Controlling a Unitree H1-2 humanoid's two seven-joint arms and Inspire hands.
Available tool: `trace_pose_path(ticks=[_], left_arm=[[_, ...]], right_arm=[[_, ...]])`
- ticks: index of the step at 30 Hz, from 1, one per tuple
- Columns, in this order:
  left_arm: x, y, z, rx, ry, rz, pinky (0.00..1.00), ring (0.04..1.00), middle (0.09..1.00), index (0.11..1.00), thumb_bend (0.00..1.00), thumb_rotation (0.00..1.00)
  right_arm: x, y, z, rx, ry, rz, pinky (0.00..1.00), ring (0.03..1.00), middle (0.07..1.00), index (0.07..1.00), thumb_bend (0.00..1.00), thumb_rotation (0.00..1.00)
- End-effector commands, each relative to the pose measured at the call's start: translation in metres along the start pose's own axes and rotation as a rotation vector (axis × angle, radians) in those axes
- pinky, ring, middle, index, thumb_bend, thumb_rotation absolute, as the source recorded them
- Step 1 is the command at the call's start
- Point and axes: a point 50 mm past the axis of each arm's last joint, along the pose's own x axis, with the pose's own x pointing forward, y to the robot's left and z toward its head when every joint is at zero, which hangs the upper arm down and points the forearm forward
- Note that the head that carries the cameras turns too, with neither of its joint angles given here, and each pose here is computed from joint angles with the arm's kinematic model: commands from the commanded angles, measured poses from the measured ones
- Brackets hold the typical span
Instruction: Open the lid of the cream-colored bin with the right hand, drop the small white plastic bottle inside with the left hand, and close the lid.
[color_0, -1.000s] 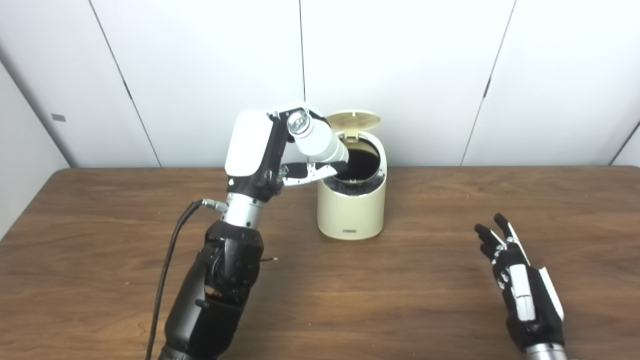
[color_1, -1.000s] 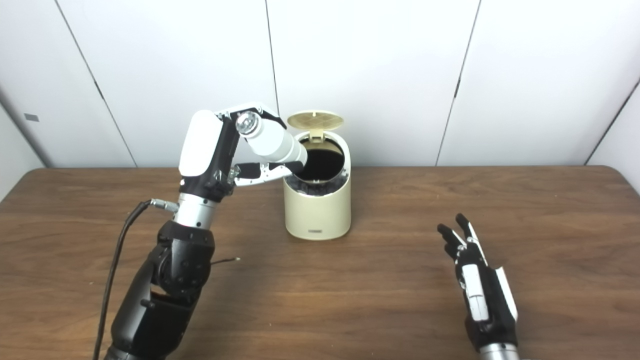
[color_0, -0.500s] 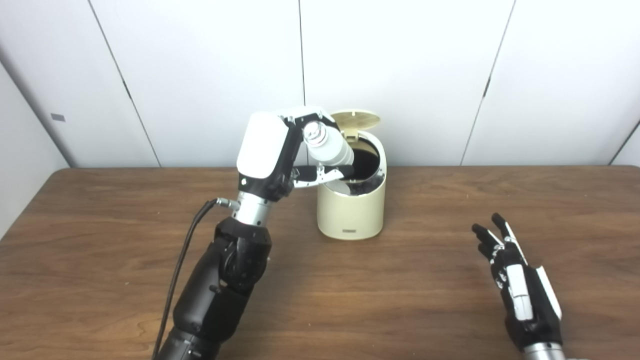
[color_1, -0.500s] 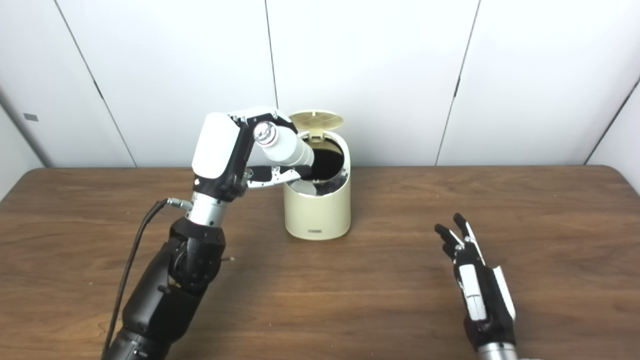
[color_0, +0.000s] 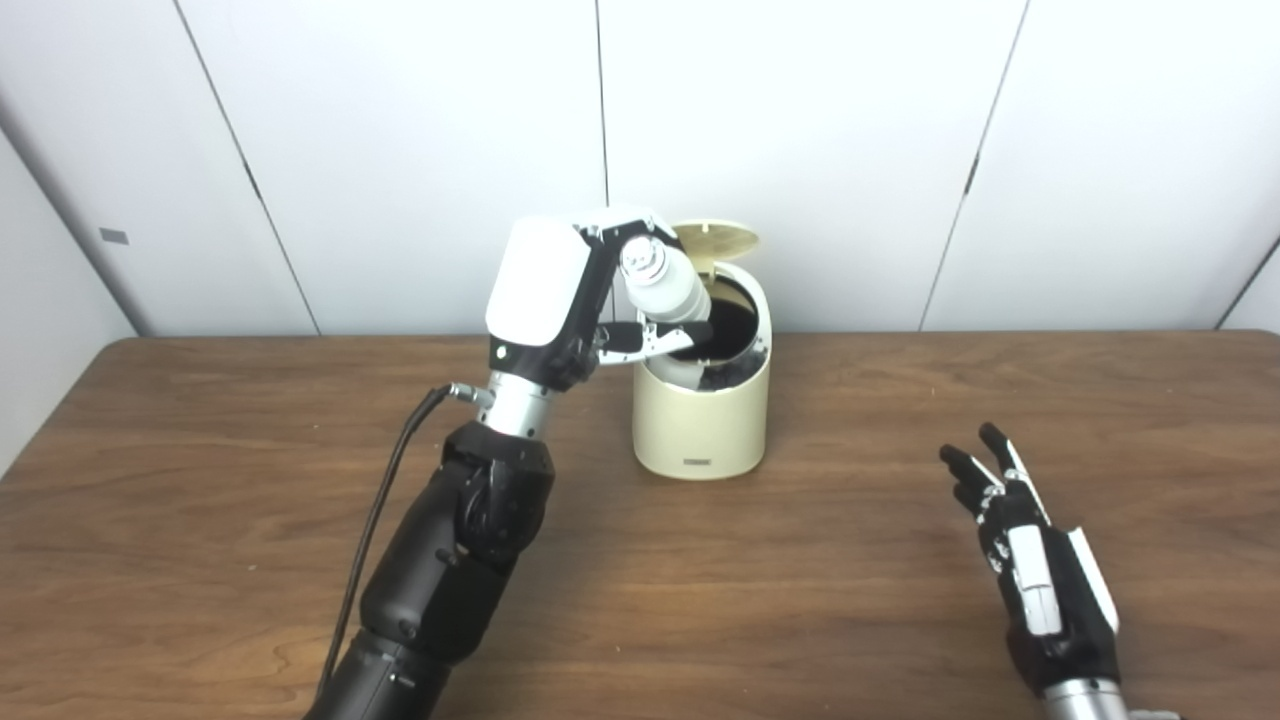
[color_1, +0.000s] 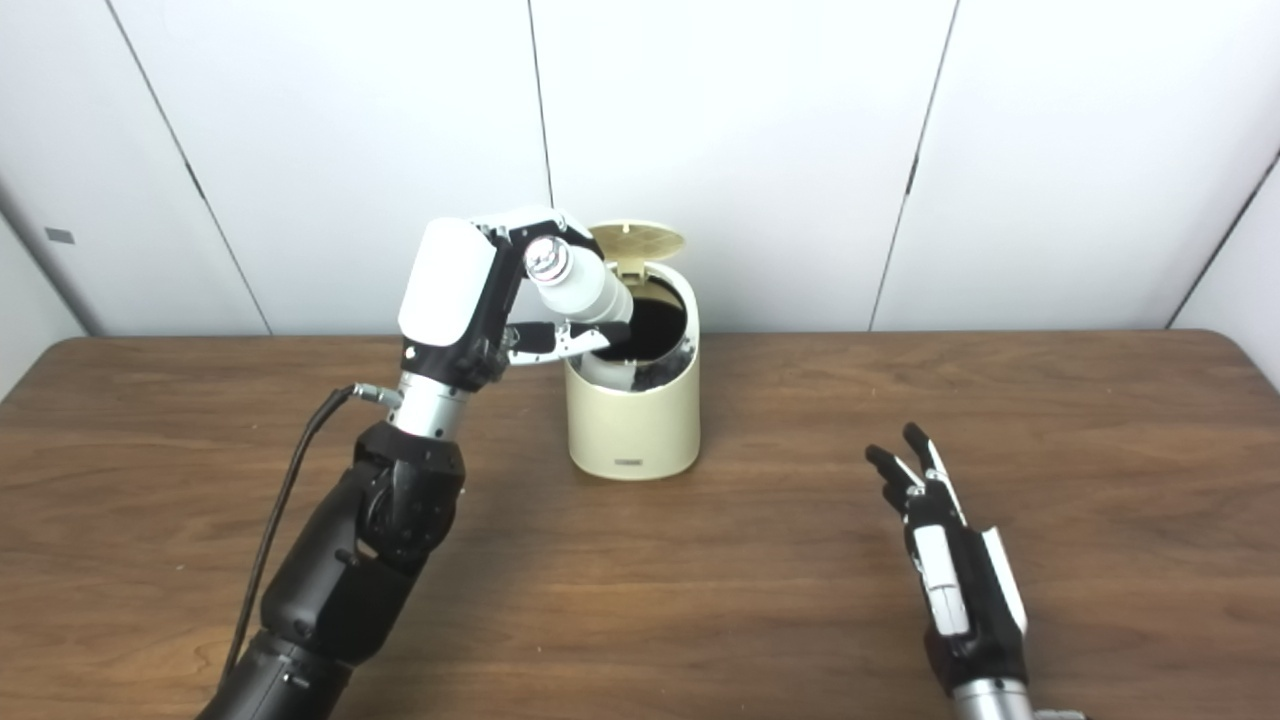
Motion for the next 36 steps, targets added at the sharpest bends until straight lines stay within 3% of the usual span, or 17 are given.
trace_pose_path(ticks=[1, 5, 36], left_arm=[[0.026, 0.012, 0.009, 0.011, -0.071, 0.064, 0.34, 0.406, 0.534, 0.479, 0.47, 0.0], [0.025, 0.01, 0.006, 0.007, -0.064, 0.051, 0.34, 0.407, 0.532, 0.475, 0.47, 0.0], [0.024, -0.005, -0.009, 0.043, -0.018, -0.006, 0.33, 0.39, 0.508, 0.51, 0.47, 0.0]], right_arm=[[-0.017, 0.008, -0.027, 0.04, 0.08, -0.011, 0.95, 0.936, 0.873, 0.97, 0.65, 0.94], [-0.017, 0.008, -0.026, 0.027, 0.079, -0.014, 0.95, 0.933, 0.867, 0.97, 0.63, 0.98], [-0.015, 0.012, -0.022, 0.014, 0.042, -0.018, 0.93, 0.912, 0.848, 0.95, 0.62, 0.95]])
